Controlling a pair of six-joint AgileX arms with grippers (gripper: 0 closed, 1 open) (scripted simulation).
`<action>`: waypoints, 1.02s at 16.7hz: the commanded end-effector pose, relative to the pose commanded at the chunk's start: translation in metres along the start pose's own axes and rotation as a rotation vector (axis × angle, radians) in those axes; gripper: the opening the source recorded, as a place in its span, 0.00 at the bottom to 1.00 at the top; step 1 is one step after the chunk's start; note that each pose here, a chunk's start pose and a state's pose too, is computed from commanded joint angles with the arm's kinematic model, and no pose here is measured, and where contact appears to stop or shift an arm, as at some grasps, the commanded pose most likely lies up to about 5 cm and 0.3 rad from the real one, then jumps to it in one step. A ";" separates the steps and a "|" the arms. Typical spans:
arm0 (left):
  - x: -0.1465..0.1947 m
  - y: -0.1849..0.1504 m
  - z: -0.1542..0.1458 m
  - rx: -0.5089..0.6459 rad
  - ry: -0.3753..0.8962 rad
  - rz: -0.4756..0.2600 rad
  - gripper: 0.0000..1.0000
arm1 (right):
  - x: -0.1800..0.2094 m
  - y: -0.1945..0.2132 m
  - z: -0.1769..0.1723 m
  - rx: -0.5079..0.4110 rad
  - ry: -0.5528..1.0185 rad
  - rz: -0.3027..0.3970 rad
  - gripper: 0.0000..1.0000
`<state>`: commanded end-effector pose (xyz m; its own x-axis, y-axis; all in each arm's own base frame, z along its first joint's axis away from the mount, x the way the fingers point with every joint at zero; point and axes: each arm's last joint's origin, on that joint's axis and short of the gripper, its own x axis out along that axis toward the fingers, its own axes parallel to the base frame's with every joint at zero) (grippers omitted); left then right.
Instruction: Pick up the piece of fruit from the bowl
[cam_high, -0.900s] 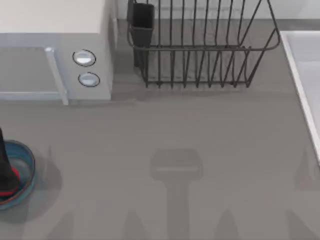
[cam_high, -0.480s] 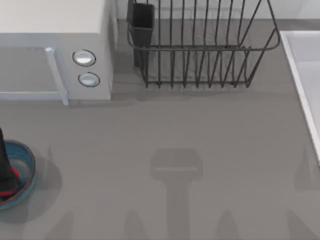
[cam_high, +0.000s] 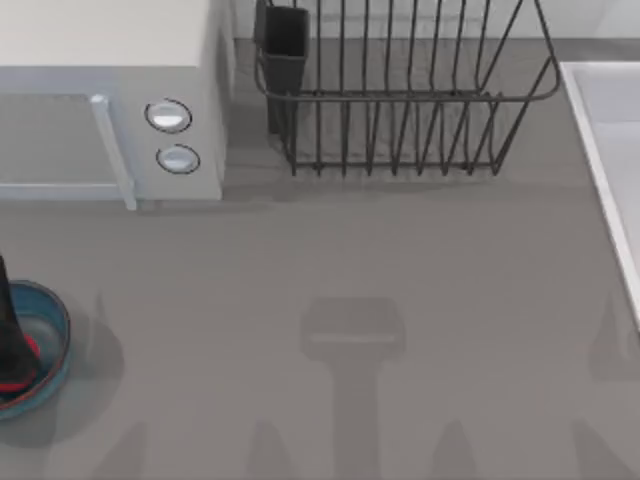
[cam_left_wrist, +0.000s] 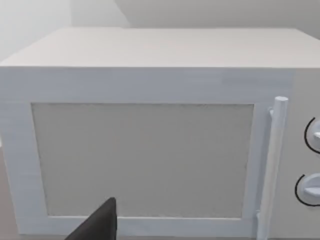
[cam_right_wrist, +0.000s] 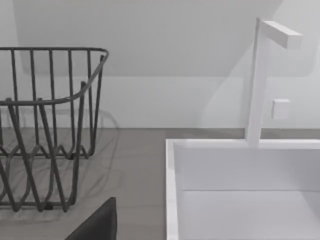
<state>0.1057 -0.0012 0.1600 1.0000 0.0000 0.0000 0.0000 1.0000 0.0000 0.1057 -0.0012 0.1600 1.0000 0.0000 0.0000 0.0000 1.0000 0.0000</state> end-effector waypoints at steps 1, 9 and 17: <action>0.000 0.000 0.000 0.000 0.000 0.000 1.00 | 0.000 0.000 0.000 0.000 0.000 0.000 1.00; 0.000 0.000 0.000 0.000 0.001 0.000 1.00 | 0.000 0.000 0.000 0.000 0.000 0.000 1.00; 0.016 0.001 0.037 0.007 0.384 0.001 1.00 | 0.000 0.000 0.000 0.000 0.000 0.000 1.00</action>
<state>0.1215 -0.0005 0.1969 0.9273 0.0019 -0.3742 0.0008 1.0000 0.0069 0.1057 -0.0012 0.1600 1.0000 0.0000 0.0000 0.0000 1.0000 0.0000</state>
